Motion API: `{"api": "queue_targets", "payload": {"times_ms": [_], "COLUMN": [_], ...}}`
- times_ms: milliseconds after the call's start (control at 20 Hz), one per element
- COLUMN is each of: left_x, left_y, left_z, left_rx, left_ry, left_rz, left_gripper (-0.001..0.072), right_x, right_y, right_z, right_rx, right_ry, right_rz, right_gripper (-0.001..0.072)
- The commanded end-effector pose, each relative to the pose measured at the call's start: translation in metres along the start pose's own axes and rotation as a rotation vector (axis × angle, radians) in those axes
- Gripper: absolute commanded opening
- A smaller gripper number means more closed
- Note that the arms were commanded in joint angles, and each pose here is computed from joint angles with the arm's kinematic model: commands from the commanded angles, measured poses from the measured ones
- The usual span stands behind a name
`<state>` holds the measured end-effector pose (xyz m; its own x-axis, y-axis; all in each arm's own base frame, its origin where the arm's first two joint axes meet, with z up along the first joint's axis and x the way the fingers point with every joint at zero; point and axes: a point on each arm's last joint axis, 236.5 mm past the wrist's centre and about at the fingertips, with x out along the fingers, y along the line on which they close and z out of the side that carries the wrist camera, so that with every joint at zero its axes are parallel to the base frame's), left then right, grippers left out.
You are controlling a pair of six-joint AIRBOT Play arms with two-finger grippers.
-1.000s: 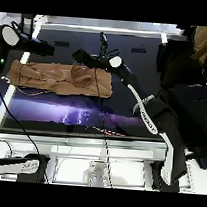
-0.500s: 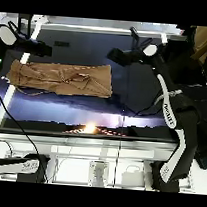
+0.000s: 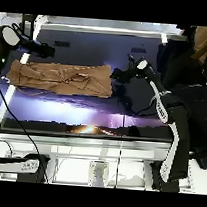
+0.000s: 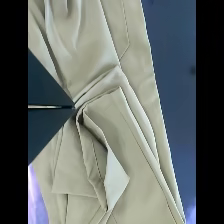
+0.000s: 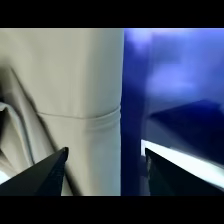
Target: Fold the clothes and pants, and hang the long-sleeved shirts on hangers.
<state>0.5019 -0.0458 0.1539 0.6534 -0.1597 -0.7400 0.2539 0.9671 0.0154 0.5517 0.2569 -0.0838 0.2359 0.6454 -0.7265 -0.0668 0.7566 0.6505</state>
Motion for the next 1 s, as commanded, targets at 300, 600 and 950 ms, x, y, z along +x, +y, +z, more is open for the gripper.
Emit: {"api": "queue_targets", "payload": {"times_ms": [300,600,950], "left_x": [0.001,0.007,-0.027], "left_y": [-0.002,-0.003,-0.019], "left_z": [-0.002,-0.039,-0.072], "left_rx": [-0.004,0.007,-0.037], "left_ry": [0.007,0.166,0.312], "left_rz": [-0.009,-0.018,-0.058], "left_gripper": [0.0024,0.0024,0.0023], "right_x": [0.043,0.030,-0.137], "right_y": [0.039,0.062,-0.019], "right_z": [-0.029,-0.026,-0.058], "right_rx": [0.006,-0.039,-0.221], "right_ry": [0.052,0.064,0.291], "right_rz": [0.081,0.113,-0.363], "right_gripper": [0.0485,0.0012,0.0012]}}
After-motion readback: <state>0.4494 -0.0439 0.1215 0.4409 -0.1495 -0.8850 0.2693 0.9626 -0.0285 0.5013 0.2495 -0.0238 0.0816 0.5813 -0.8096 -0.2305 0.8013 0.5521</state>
